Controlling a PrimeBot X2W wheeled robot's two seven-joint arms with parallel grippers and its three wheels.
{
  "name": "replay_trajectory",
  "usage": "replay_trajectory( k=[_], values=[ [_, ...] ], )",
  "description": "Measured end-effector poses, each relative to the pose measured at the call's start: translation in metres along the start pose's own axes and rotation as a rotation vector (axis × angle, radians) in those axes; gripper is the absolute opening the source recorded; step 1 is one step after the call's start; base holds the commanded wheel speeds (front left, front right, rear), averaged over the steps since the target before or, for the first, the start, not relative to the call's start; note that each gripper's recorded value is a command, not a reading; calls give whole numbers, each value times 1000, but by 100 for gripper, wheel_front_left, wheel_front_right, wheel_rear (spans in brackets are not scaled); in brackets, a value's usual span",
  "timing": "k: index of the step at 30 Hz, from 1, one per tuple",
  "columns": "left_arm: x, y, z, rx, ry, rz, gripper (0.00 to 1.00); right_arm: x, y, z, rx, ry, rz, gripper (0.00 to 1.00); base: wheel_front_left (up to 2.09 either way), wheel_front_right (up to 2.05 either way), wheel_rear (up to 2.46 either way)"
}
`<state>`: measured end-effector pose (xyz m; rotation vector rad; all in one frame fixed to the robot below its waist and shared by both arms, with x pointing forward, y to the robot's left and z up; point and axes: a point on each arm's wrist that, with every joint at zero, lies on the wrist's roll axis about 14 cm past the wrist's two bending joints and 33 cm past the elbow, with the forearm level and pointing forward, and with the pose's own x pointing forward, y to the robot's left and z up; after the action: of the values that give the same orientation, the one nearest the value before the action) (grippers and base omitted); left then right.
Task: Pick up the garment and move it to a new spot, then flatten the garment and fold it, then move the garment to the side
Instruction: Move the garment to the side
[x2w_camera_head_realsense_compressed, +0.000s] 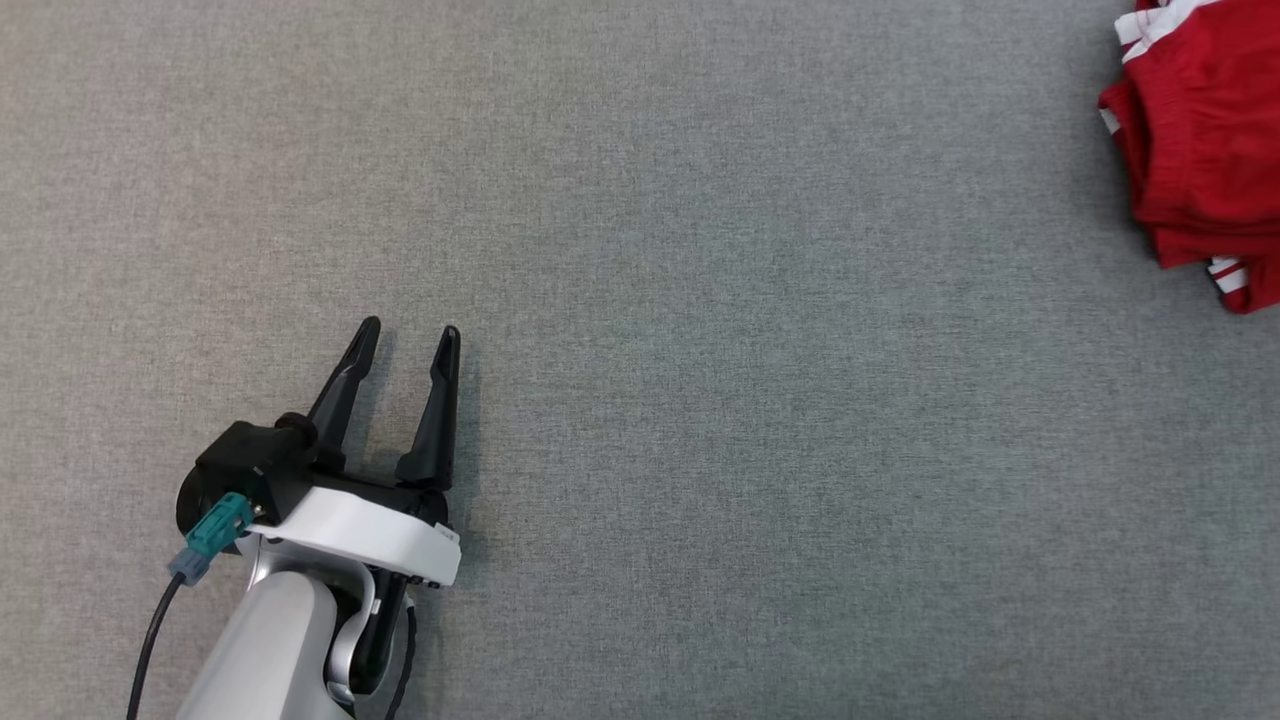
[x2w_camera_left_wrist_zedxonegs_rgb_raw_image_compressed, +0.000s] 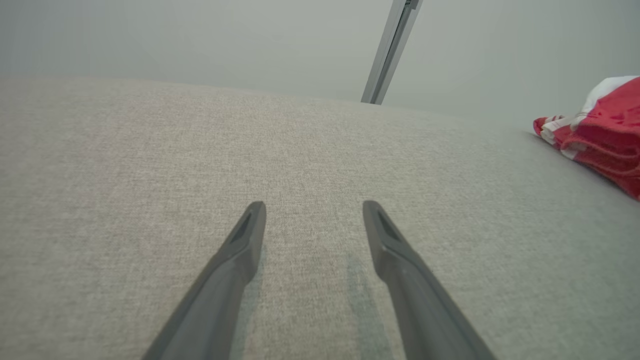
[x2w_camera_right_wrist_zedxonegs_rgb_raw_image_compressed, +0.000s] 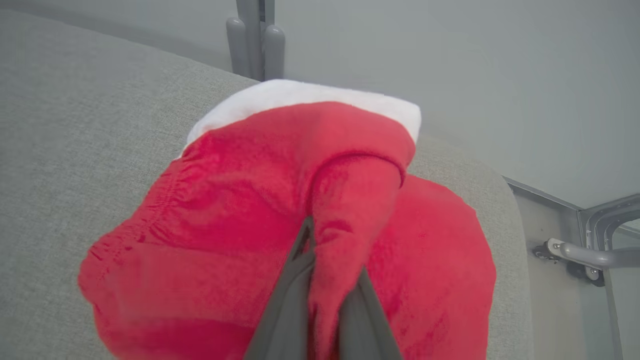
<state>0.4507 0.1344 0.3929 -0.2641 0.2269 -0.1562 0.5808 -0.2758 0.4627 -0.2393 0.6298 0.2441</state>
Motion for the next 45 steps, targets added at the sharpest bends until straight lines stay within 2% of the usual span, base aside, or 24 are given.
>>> replay_trajectory(
  k=[1,5,11,12,13,14,15,20,29,38,45],
  values=[
    [1,1,-3,-1,6,2,100,3,-8,-4,-53,25,-27,0,0,0,0],
    [1,3,-7,-3,17,9,100,10,-23,-14,-147,72,-78,0,0,0,0],
    [2,8,-5,1,10,20,100,25,-31,-32,-175,129,-120,0,0,0,0],
    [2,9,-5,2,10,24,100,27,-31,-35,-177,134,-127,20,0,0,0],
    [1,9,-4,3,10,26,100,28,-33,-36,-178,141,-135,45,0,0,0],
    [1,9,-4,3,8,27,100,28,-34,-37,-179,145,-144,95,0,0,0],
    [1,10,-3,4,6,28,100,28,-37,-37,-181,148,-155,100,0,0,0],
    [-2,6,6,6,-13,24,100,22,-32,-31,-193,126,-167,100,0,0,0],
    [-16,-3,22,4,-52,11,100,-14,-31,4,-259,16,-200,100,0,0,0],
    [-39,-12,50,10,-123,1,100,-81,-30,64,-231,-256,-247,100,0,0,0],
    [-53,-24,73,17,-190,-21,100,-128,-25,73,-151,-447,-258,100,0,0,0]
  ],
)
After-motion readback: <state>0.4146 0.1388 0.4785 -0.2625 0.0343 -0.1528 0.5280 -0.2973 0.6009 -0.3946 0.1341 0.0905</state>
